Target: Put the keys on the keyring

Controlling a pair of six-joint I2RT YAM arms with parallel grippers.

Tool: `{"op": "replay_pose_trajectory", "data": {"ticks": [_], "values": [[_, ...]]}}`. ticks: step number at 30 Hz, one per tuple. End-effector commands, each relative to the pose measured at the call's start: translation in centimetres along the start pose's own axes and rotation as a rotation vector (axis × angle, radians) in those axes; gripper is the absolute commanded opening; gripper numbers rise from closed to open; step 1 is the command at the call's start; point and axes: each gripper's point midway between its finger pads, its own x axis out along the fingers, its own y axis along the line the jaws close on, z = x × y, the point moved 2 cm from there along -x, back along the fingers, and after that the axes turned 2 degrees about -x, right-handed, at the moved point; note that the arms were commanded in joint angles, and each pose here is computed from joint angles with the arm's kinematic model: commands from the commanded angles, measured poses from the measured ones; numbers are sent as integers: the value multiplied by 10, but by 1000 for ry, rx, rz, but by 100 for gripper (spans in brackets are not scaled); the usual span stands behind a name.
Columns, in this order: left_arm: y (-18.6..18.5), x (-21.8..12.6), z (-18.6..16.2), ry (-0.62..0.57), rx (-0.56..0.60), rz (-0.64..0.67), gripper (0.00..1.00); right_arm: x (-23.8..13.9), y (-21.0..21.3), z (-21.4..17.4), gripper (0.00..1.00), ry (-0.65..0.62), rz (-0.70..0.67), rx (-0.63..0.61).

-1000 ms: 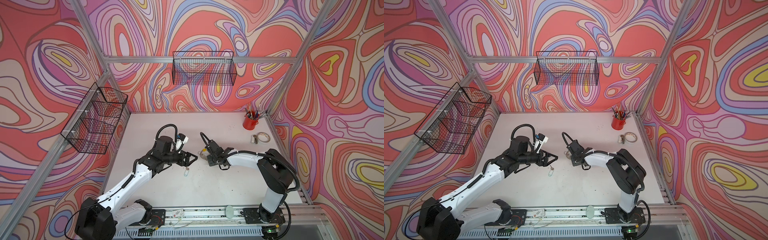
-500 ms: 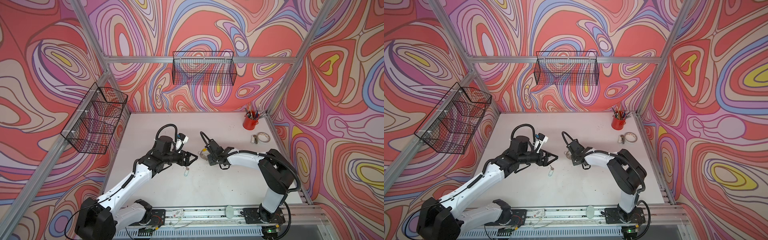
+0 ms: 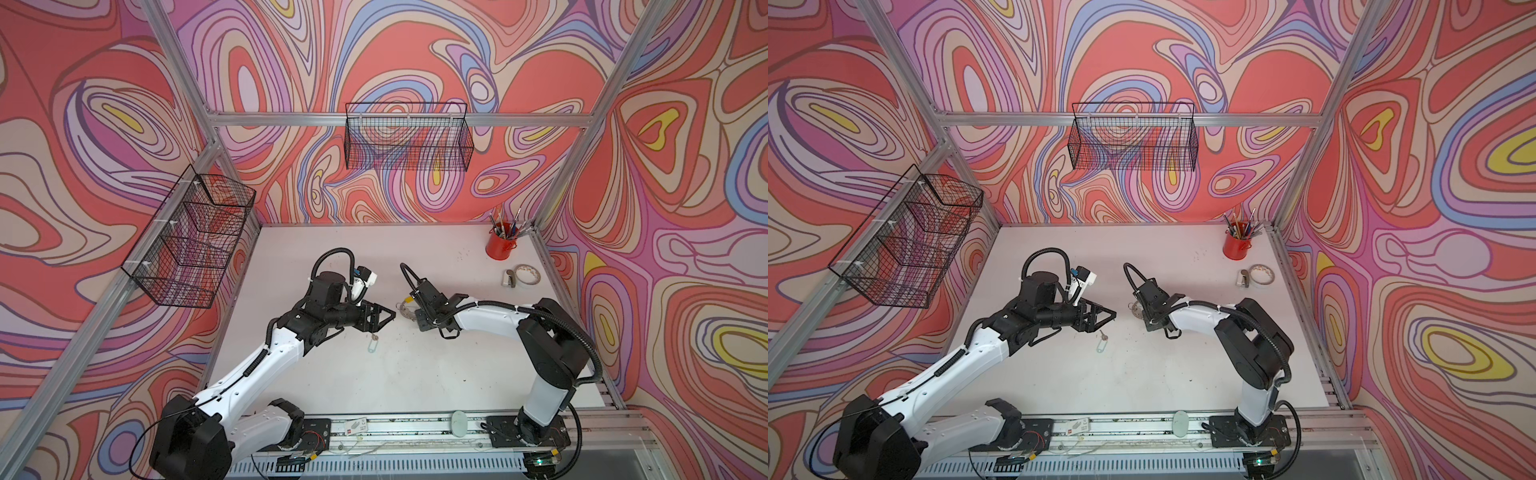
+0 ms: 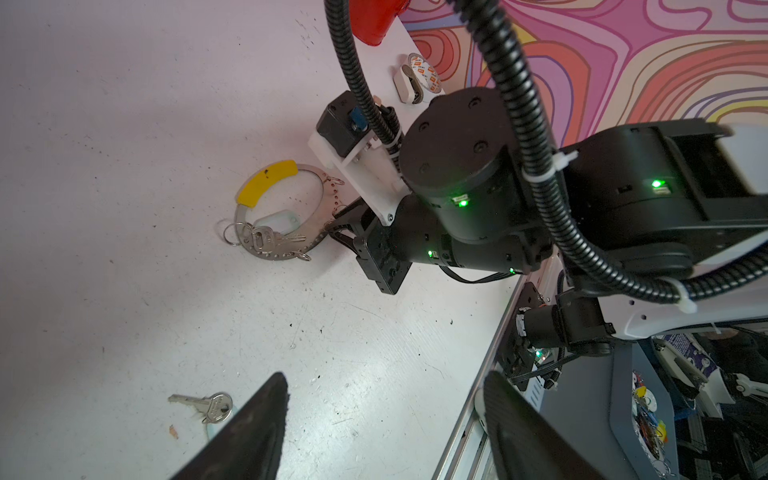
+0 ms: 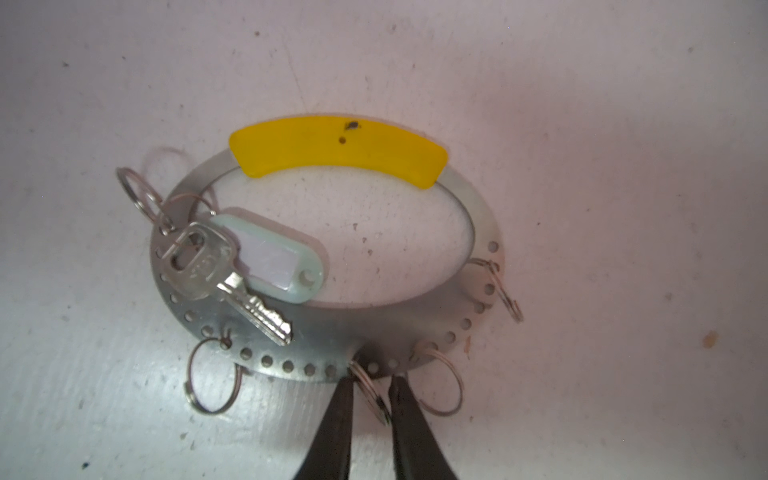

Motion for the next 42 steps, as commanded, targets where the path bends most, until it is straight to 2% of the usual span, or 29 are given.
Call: {"op": "replay_pose_trajectory", "data": {"ticks": [1, 17, 42], "values": [[-2, -3, 4, -21, 10, -12, 76, -17, 1, 14, 18, -53, 9, 10], [-3, -2, 4, -21, 13, -14, 76, -10, 5, 10, 12, -37, 27, -2], [-4, -4, 3, -23, 15, -21, 76, 2, 8, 4, 15, -10, 36, -8]]}}
